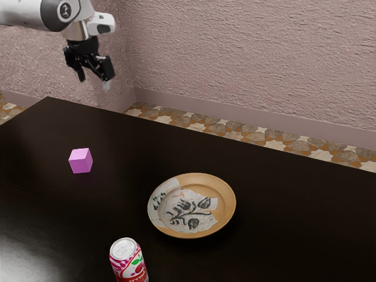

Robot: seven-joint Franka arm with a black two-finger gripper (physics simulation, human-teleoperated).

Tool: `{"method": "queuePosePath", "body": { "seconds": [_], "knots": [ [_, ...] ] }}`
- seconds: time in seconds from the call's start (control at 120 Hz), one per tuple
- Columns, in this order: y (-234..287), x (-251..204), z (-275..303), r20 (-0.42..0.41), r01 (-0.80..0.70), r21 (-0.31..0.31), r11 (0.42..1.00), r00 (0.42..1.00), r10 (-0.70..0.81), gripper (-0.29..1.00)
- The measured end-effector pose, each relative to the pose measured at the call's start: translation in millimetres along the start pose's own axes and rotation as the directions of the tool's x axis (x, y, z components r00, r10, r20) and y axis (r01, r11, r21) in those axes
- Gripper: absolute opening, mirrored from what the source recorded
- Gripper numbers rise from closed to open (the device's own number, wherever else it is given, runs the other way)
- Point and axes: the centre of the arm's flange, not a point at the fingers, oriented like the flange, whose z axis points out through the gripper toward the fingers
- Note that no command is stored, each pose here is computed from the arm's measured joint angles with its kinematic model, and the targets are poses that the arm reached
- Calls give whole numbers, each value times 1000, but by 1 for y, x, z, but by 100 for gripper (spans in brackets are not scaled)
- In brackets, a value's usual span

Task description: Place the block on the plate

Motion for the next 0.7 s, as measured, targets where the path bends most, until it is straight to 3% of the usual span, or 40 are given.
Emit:
{"method": "queuePosePath", "body": {
  "seconds": [0.133,0.358,0.7],
  "knots": [
    [-10,-2,12,36,5,-9,1000,999,-5,70],
    [-98,17,125,139,163,-38,986,978,-157,70],
    [-145,13,226,200,313,-101,944,936,-289,70]
  ]
}}
